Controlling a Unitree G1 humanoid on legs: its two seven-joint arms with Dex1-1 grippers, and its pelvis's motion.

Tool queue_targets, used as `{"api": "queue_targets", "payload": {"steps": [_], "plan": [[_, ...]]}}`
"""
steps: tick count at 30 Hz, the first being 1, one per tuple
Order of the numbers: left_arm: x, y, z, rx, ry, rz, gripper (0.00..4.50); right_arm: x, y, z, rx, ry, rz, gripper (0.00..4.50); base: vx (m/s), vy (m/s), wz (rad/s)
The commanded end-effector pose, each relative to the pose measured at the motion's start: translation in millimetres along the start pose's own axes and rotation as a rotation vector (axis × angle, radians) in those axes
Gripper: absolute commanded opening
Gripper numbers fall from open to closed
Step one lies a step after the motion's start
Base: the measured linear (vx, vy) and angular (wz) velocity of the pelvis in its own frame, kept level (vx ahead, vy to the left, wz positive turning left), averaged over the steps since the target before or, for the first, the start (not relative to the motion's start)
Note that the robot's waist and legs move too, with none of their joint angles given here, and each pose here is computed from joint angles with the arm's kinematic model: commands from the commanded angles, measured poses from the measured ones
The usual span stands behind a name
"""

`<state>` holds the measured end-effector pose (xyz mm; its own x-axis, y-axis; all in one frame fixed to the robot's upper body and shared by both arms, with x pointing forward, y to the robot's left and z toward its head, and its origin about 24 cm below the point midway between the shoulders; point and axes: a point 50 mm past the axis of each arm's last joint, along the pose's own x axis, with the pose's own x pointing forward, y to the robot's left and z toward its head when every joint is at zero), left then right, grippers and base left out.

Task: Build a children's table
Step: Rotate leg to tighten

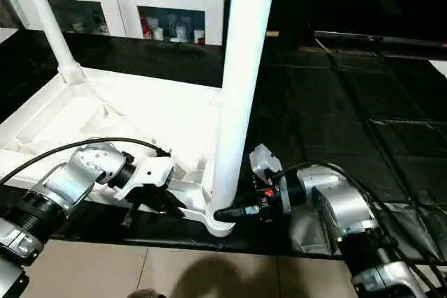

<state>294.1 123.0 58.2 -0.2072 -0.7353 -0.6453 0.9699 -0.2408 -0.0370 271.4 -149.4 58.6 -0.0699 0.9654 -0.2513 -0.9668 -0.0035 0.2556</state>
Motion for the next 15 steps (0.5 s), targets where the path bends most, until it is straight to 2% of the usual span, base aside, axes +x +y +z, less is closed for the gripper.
{"api": "queue_targets", "payload": {"steps": [1, 7, 9, 11, 12, 15], "plan": [[9.9, -1.8, -0.2, -0.006, 0.012, -0.056, 0.00, 3.6, 0.7, 1.3, 0.014, -0.005, 0.033, 2.22, 0.000, 0.000, 0.00], [10.3, 7.4, 5.6, -0.111, -0.052, 0.031, 0.00, 10.4, 1.3, -2.3, 0.029, -0.045, -0.056, 2.11, 0.000, 0.000, 0.00], [13.6, 18.1, 14.9, -0.180, -0.112, 0.133, 0.00, 24.2, -7.2, -6.9, 0.057, -0.040, -0.251, 2.10, 0.000, 0.000, 0.00], [13.8, 18.6, 15.2, -0.182, -0.114, 0.138, 0.00, 24.8, -7.7, -6.9, 0.057, -0.041, -0.259, 2.08, 0.000, 0.000, 0.00], [16.2, 26.6, 19.3, -0.219, -0.131, 0.214, 0.00, 34.6, -15.5, -4.2, 0.067, -0.065, -0.371, 2.04, 0.000, 0.000, 0.00], [19.4, 35.5, 23.0, -0.264, -0.147, 0.304, 0.00, 45.6, -24.7, 1.0, 0.099, -0.095, -0.489, 2.02, 0.000, 0.000, 0.00]]}}
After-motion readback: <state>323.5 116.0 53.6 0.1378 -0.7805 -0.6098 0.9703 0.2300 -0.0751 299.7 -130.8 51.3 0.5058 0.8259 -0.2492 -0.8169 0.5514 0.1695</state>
